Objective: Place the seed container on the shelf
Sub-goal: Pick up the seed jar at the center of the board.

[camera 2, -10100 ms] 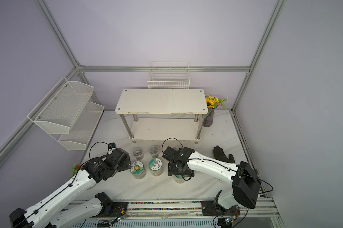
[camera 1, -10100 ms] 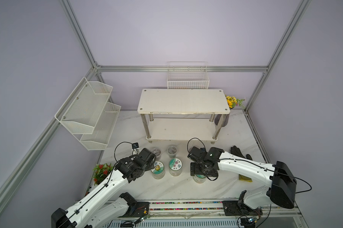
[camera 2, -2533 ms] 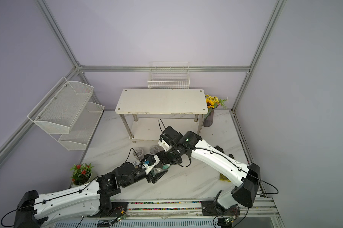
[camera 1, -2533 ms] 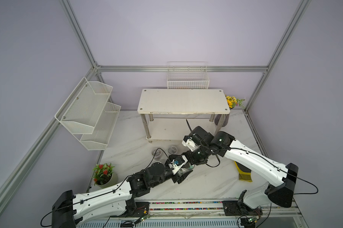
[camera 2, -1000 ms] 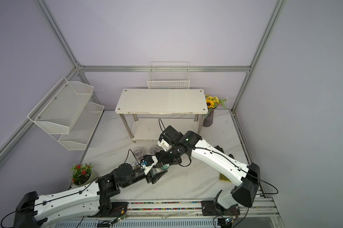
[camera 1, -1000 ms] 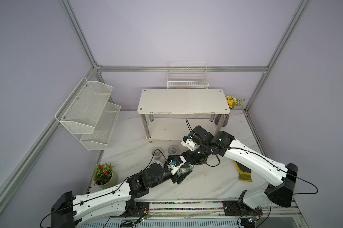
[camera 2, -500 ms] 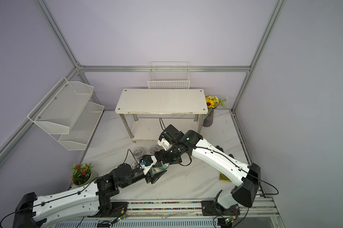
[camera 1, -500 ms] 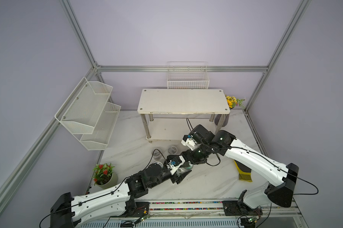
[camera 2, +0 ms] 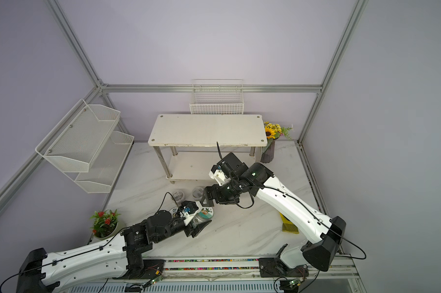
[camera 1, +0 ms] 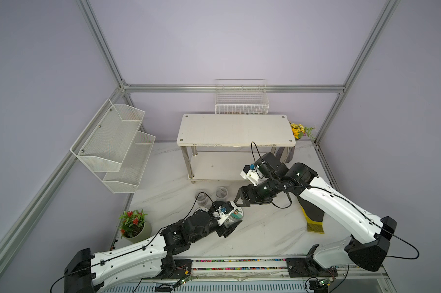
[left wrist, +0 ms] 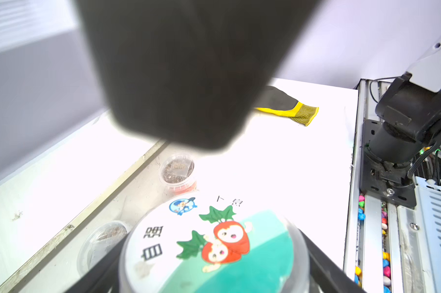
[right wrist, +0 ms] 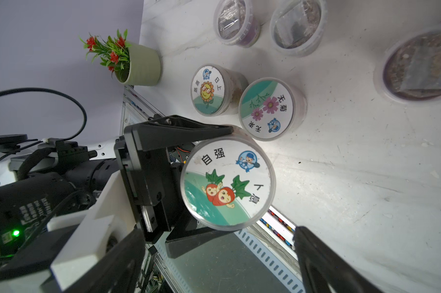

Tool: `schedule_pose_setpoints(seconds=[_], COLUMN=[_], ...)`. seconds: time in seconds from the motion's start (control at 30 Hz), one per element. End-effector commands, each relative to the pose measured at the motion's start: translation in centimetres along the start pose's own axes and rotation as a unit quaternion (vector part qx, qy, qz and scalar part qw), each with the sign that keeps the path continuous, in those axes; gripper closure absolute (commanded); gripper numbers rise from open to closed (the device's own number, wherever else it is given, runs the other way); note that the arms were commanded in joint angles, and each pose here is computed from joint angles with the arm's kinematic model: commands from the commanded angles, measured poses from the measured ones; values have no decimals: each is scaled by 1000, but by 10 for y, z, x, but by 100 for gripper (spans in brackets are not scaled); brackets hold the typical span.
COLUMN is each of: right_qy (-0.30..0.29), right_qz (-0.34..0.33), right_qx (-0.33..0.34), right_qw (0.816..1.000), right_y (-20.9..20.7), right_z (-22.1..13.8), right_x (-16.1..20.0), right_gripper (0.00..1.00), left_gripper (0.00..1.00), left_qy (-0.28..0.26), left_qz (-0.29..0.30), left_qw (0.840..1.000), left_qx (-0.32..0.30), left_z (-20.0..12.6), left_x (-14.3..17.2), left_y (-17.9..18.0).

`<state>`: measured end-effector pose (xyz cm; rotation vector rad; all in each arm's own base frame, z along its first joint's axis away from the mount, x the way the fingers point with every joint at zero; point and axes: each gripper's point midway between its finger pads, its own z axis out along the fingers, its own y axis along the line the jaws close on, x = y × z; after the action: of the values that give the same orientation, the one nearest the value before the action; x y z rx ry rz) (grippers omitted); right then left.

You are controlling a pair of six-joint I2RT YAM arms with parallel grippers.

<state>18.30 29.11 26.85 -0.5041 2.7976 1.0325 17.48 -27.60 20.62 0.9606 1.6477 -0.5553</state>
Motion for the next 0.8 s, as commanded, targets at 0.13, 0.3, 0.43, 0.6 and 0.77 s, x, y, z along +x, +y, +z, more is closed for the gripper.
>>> schedule_pose_setpoints(seconds=[0.13, 0.3, 0.43, 0.6, 0.77], right_qy=[-39, -44, -39, -29, -27], right_qz=[21, 52, 56, 62, 74], right_qx=[42, 93, 106, 115, 119], right_qw=[998, 993, 992, 991, 990], right_y=[-25, -56, -65, -77, -88], right_z=[-24, -22, -16, -6, 2], right_x=[-11, -12, -10, -2, 7], right_gripper=[5, 5, 5, 5, 5], left_gripper=[54, 55, 56, 58, 58], left_qy=[-53, -77, -89, -114, -137], left_qz=[-4, 1, 4, 6, 13], left_qw=[998, 996, 994, 990, 985], left_qx=[-27, -43, -59, -84, -105], left_z=[-14, -28, -39, -53, -66], left_x=[-31, -50, -67, -92, -114], left_y=[13, 21, 29, 40, 49])
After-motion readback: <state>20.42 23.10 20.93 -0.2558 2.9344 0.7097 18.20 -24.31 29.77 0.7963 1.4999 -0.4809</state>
